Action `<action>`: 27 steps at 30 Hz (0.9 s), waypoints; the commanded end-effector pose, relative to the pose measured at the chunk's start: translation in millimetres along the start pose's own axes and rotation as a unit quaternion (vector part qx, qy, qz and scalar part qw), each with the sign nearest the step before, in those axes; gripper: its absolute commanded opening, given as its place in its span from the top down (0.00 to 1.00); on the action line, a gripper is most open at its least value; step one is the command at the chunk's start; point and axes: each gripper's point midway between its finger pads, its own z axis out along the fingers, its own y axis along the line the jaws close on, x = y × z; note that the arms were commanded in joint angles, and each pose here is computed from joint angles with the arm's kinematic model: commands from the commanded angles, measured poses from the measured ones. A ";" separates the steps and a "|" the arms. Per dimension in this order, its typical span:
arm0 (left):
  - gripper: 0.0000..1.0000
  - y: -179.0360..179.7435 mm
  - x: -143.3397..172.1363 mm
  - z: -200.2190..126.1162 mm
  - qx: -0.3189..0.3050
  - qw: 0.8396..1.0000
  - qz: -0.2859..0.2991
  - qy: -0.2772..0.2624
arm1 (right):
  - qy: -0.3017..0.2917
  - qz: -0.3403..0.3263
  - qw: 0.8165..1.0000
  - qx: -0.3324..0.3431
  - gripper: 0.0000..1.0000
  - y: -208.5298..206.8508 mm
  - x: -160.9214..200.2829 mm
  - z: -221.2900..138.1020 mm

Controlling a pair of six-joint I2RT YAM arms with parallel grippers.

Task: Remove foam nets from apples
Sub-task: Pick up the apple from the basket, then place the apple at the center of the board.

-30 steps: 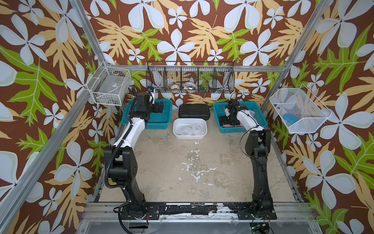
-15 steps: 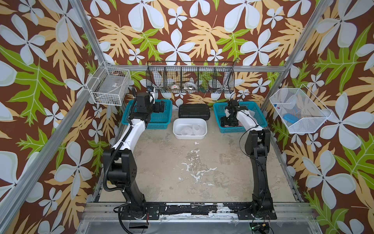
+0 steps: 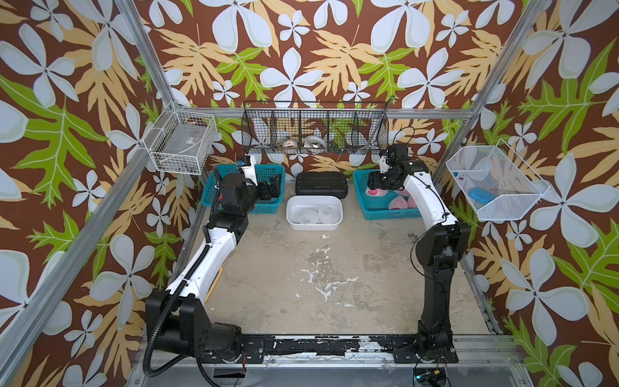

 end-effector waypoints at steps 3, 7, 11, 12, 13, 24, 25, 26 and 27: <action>0.04 -10.4 25.4 -21.3 0.022 0.998 -0.061 -0.009 | -0.033 -0.016 0.995 -0.096 0.29 70.1 4.9 -41.1; 0.03 -14.8 57.5 -45.6 0.036 0.997 -0.058 0.039 | -0.015 -0.044 0.985 -0.164 0.29 131.5 55.5 -57.7; 0.03 -4.4 101.6 -67.2 0.019 0.994 -0.040 0.103 | 0.022 -0.087 0.977 -0.196 0.29 172.8 122.7 -60.4; 0.03 0.0 116.2 -71.8 0.014 0.992 -0.043 0.116 | 0.023 -0.102 0.972 -0.212 0.29 183.5 139.1 -61.8; 0.03 3.8 129.5 -75.7 0.010 0.991 -0.050 0.126 | 0.021 -0.114 0.969 -0.220 0.30 191.1 154.2 -61.0; 0.04 30.8 198.0 -77.0 -0.021 0.982 -0.080 0.168 | 0.065 -0.154 0.976 -0.139 0.30 208.7 264.2 0.6; 0.04 31.3 200.1 -76.1 -0.021 0.982 -0.084 0.169 | 0.068 -0.152 0.977 -0.133 0.30 211.4 268.9 6.8; 0.05 31.0 202.8 -75.6 -0.020 0.981 -0.086 0.172 | 0.070 -0.151 0.978 -0.125 0.31 212.9 271.9 11.7; 0.05 32.0 203.0 -75.1 -0.021 0.982 -0.087 0.169 | 0.070 -0.154 0.979 -0.113 0.30 213.0 274.5 17.7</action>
